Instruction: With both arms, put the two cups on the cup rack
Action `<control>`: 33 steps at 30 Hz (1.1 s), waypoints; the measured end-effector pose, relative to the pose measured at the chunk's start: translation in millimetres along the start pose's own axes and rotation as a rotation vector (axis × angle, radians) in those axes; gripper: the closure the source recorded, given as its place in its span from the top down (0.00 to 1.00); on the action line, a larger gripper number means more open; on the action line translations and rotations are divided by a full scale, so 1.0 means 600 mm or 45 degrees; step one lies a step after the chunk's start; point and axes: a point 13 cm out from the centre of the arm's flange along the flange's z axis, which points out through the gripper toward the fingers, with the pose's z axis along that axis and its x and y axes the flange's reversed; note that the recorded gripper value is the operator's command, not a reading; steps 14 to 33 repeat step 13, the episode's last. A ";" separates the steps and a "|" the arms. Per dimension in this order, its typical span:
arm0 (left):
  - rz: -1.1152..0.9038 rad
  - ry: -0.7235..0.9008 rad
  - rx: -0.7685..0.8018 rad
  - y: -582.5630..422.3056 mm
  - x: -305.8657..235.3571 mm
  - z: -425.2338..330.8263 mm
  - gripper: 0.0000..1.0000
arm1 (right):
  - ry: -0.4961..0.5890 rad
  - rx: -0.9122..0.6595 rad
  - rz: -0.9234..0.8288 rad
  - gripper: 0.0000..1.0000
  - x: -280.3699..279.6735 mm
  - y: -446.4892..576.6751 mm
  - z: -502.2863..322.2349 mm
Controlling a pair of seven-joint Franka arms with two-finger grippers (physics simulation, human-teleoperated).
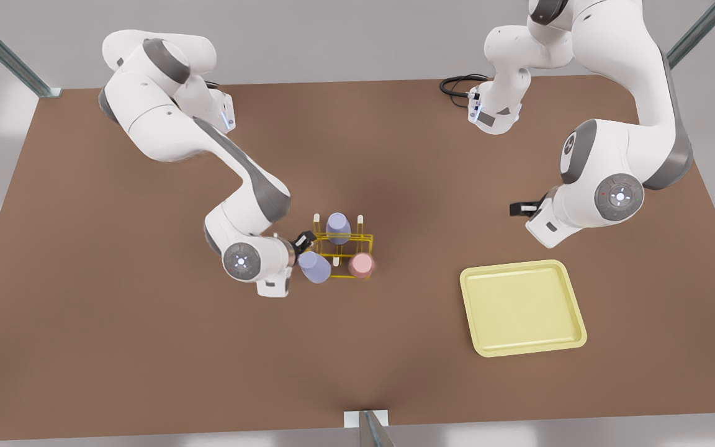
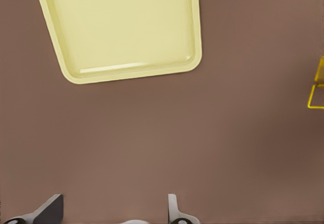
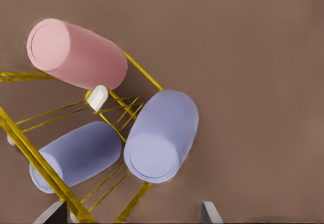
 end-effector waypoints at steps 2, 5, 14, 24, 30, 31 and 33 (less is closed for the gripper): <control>0.030 0.000 0.008 0.000 0.001 -0.002 1.00 | -0.018 0.204 0.255 1.00 0.073 -0.211 -0.106; 0.070 0.005 0.024 -0.002 0.004 -0.002 1.00 | -0.045 0.404 0.544 1.00 0.207 -0.358 -0.274; 0.148 0.039 0.077 -0.002 0.023 -0.019 1.00 | 0.028 0.445 0.755 1.00 0.426 -0.275 -0.388; 0.148 0.039 0.077 -0.002 0.023 -0.019 1.00 | 0.028 0.445 0.755 1.00 0.426 -0.275 -0.388; 0.148 0.039 0.077 -0.002 0.023 -0.019 1.00 | 0.028 0.445 0.755 1.00 0.426 -0.275 -0.388; 0.148 0.039 0.077 -0.002 0.023 -0.019 1.00 | 0.028 0.445 0.755 1.00 0.426 -0.275 -0.388; 0.148 0.039 0.077 -0.002 0.023 -0.019 1.00 | 0.028 0.445 0.755 1.00 0.426 -0.275 -0.388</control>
